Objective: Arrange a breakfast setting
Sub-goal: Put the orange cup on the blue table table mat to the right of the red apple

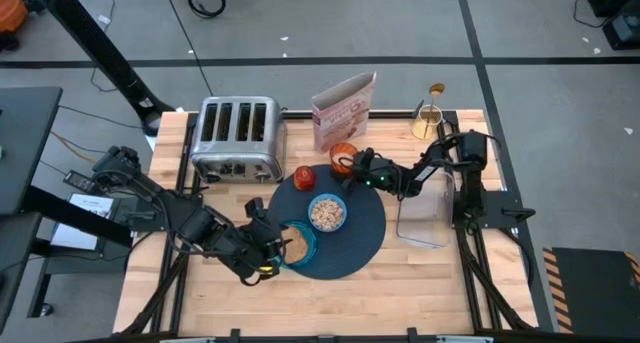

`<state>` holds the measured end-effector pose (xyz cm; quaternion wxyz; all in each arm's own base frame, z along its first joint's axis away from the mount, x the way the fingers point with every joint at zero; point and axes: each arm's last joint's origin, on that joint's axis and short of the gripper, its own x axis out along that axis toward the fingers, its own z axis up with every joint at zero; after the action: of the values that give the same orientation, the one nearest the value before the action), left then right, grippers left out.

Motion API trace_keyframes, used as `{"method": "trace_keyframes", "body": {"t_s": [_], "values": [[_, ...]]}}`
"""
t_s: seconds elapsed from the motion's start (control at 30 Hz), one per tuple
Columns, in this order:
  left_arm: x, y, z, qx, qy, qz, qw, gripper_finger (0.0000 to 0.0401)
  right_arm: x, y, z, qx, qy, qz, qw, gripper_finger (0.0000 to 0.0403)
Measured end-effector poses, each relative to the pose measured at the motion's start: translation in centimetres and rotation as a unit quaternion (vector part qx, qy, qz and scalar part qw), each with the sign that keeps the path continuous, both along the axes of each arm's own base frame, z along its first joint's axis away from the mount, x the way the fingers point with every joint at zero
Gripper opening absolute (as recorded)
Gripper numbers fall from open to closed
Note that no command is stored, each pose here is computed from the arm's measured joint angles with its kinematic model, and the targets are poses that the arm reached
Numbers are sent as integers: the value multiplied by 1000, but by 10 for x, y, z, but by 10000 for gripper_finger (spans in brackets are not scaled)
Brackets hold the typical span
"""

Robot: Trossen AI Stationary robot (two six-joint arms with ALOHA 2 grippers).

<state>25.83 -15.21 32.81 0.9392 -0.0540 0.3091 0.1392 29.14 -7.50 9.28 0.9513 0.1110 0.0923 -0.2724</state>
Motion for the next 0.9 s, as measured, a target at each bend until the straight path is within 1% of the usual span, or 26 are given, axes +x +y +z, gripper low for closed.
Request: {"method": "trace_keyframes", "body": {"t_s": [0.13, 0.27, 0.33, 0.43, 0.6, 0.7, 0.77, 0.9], "values": [[0, 0, 0, 1, 1, 0, 1000, 146, -1, 0, 9, -1, -3, -3, 1000, 358], [0, 0, 0, 1, 1, 0, 1000, 146, -2, 2, 27, -9, -14, -2, 1000, 358], [0, 0, 0, 2, 2, -1, 1000, 146, -2, 0, 34, -18, -6, 2, 1000, 358], [0, 0, 0, 9, 4, -7, 1000, 146, 4, -8, 38, -28, 23, 42, 998, 358], [0, 0, 0, 9, 3, -7, 1000, 146, 14, -24, 46, -29, 35, 110, 993, 358], [0, 0, 0, 10, 3, -8, 1000, 146, 12, -36, 48, -10, 26, 152, 988, 358], [0, 0, 0, 12, 4, -10, 1000, 146, 9, -44, 49, -1, 16, 166, 986, 358], [3, 3, 1, 17, 4, -15, 1000, 146, 3, -55, 48, 1, 19, 199, 980, 358]]}}
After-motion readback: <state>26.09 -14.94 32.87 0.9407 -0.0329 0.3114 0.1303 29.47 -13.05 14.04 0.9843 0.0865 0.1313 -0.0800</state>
